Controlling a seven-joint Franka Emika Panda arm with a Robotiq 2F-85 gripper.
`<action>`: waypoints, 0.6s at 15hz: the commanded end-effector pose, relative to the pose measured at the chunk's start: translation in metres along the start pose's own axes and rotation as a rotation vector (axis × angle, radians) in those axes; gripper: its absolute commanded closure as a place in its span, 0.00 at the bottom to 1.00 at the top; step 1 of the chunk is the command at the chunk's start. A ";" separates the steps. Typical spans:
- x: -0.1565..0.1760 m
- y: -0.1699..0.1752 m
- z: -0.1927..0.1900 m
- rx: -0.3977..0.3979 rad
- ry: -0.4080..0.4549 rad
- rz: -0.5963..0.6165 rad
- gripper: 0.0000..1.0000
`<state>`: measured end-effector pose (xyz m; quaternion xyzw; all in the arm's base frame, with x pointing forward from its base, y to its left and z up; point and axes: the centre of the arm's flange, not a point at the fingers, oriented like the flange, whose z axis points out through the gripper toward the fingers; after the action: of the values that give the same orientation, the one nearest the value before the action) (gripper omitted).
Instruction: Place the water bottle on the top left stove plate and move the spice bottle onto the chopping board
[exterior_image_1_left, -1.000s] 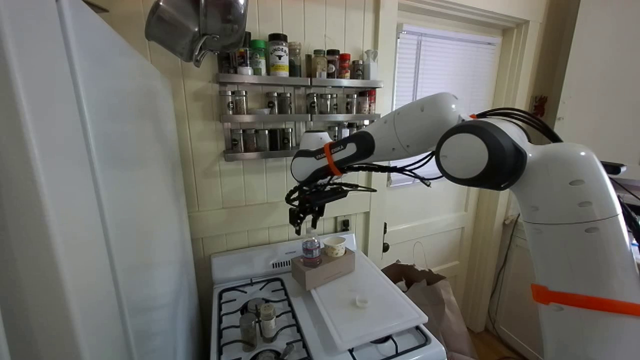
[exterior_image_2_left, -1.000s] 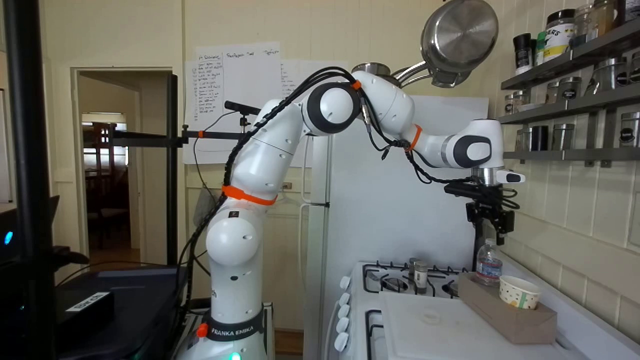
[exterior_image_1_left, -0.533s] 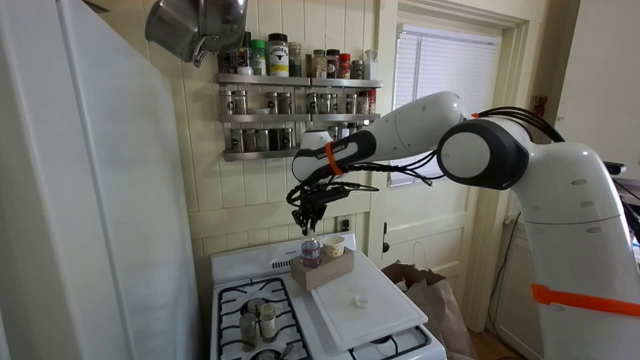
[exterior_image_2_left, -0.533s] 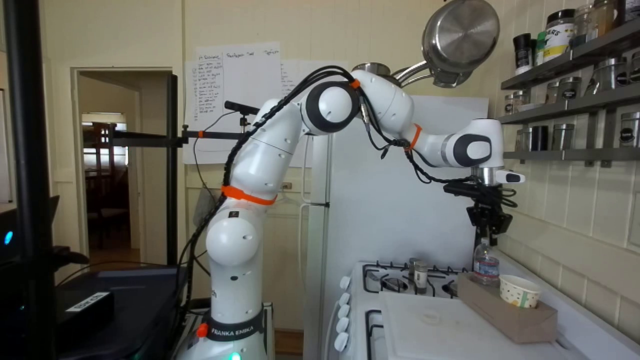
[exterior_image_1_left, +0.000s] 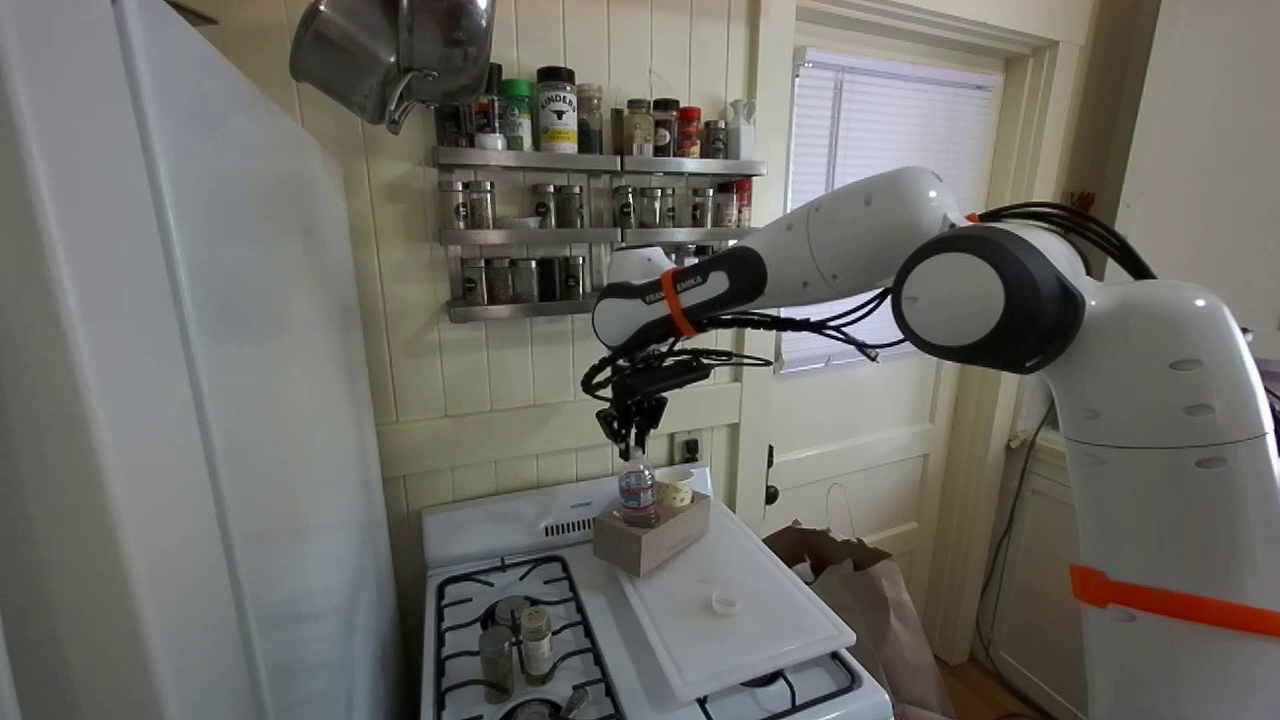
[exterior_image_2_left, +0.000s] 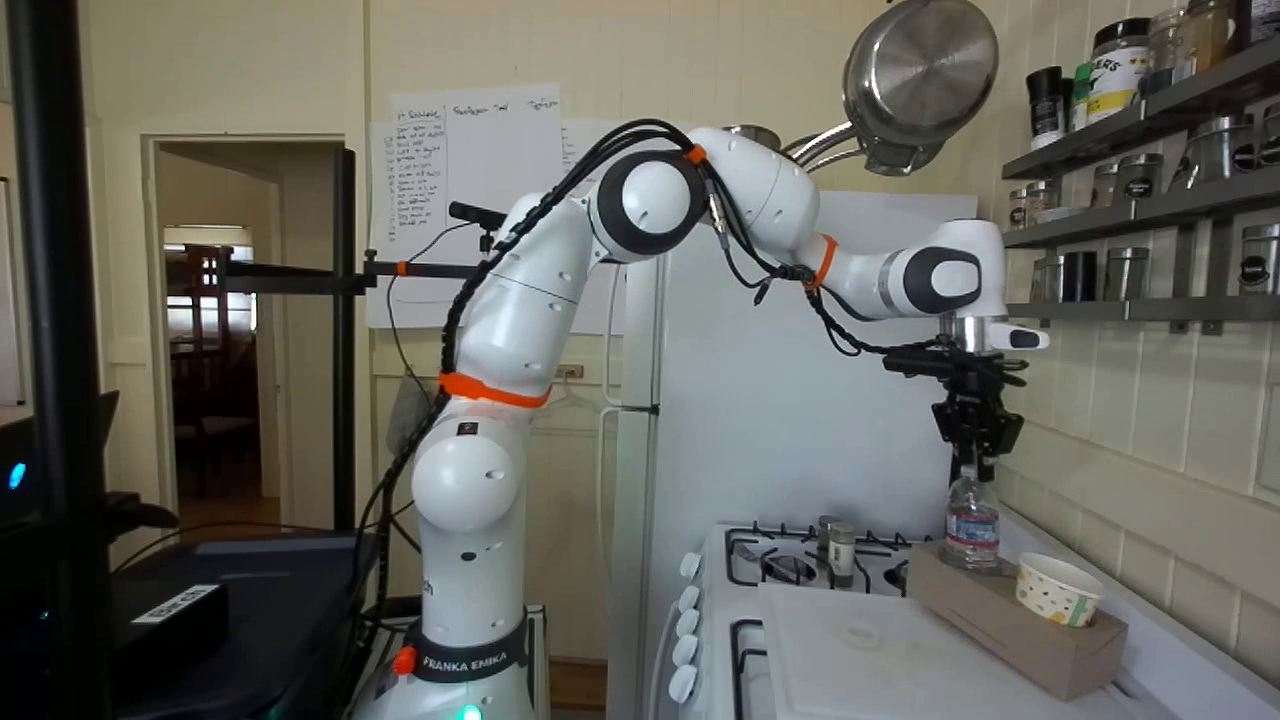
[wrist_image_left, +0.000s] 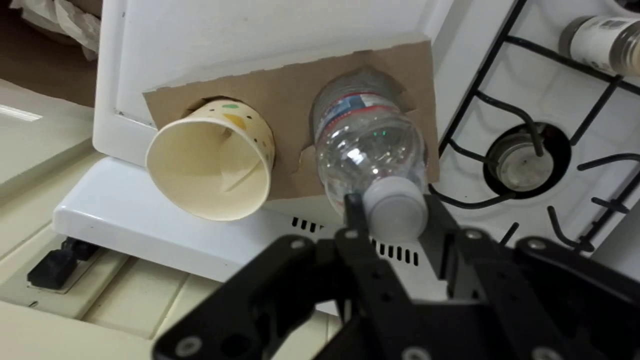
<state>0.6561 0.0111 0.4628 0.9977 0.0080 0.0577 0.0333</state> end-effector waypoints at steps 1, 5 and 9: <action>-0.020 0.010 -0.031 -0.018 0.019 0.031 0.92; -0.028 0.014 -0.046 0.001 0.033 0.028 0.92; -0.039 -0.002 -0.073 0.073 0.118 -0.041 0.92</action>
<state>0.6332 0.0032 0.5116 0.9956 0.0025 0.0894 0.0263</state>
